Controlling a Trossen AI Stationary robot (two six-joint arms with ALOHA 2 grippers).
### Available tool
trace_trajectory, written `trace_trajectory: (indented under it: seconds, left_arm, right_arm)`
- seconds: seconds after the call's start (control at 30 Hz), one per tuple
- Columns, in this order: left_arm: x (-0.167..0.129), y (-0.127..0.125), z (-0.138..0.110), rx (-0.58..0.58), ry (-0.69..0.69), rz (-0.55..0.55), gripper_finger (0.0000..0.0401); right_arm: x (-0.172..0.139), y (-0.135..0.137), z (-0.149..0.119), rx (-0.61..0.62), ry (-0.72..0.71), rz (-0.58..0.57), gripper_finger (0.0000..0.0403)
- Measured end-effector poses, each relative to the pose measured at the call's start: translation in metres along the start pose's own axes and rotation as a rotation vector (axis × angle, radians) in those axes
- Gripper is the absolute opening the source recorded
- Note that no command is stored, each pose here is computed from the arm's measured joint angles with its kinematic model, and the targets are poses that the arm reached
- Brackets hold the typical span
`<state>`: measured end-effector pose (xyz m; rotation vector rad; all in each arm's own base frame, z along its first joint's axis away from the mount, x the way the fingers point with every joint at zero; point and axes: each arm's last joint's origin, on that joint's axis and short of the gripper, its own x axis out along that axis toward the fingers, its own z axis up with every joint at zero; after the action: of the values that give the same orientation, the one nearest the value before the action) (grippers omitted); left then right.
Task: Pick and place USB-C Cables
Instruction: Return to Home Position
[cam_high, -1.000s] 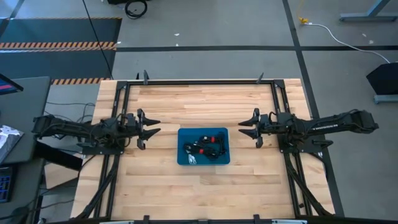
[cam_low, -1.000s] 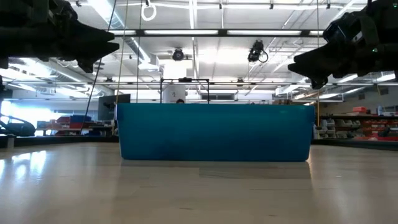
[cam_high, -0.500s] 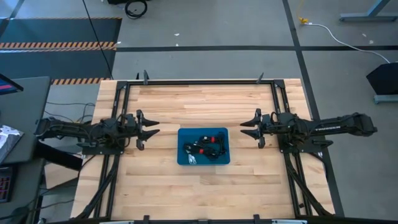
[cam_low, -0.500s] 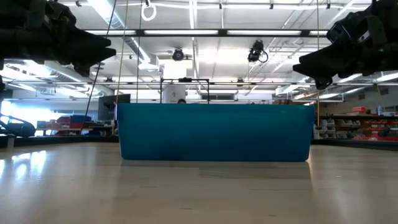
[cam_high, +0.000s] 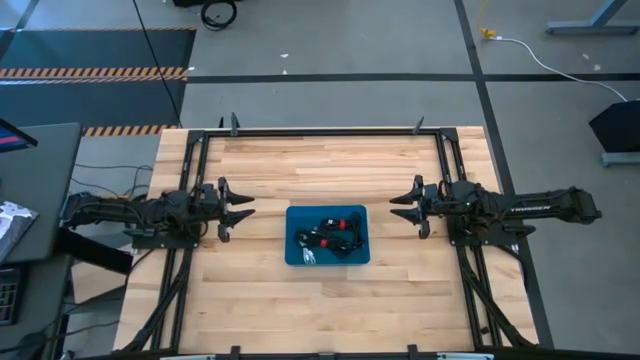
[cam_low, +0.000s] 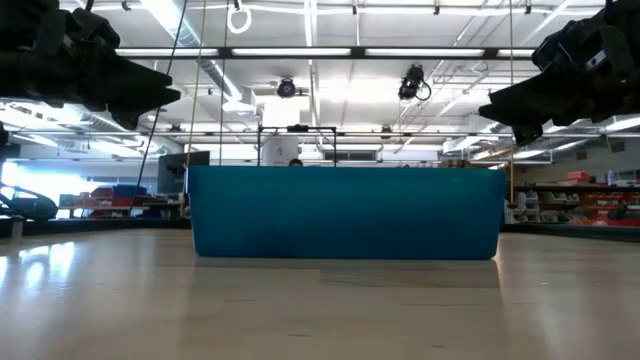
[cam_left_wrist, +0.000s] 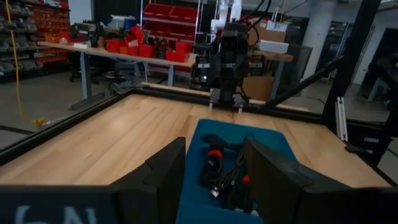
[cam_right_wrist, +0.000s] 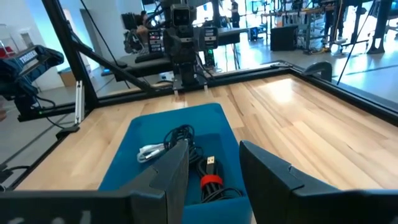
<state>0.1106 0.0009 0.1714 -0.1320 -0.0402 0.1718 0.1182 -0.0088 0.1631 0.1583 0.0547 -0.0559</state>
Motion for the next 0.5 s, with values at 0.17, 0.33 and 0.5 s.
trace_trajectory:
  seconds: [0.17,0.33,0.5]
  left_arm:
    - [-0.0030,0.0013,-0.0047,-0.008,0.046,0.006,0.0173]
    - [-0.0060,0.0017,-0.0029,-0.016,0.025,0.003,0.0173]
    - [-0.0087,0.0024,-0.0032,-0.016,0.024,0.003,0.0173]
  right_arm:
    - [-0.0032,-0.0002,-0.0022,0.001,0.023,-0.004,0.0150]
    - [-0.0064,0.0000,-0.0013,0.000,0.010,-0.002,0.0150]
    - [-0.0092,0.0008,0.0008,-0.001,-0.015,0.016,0.0150]
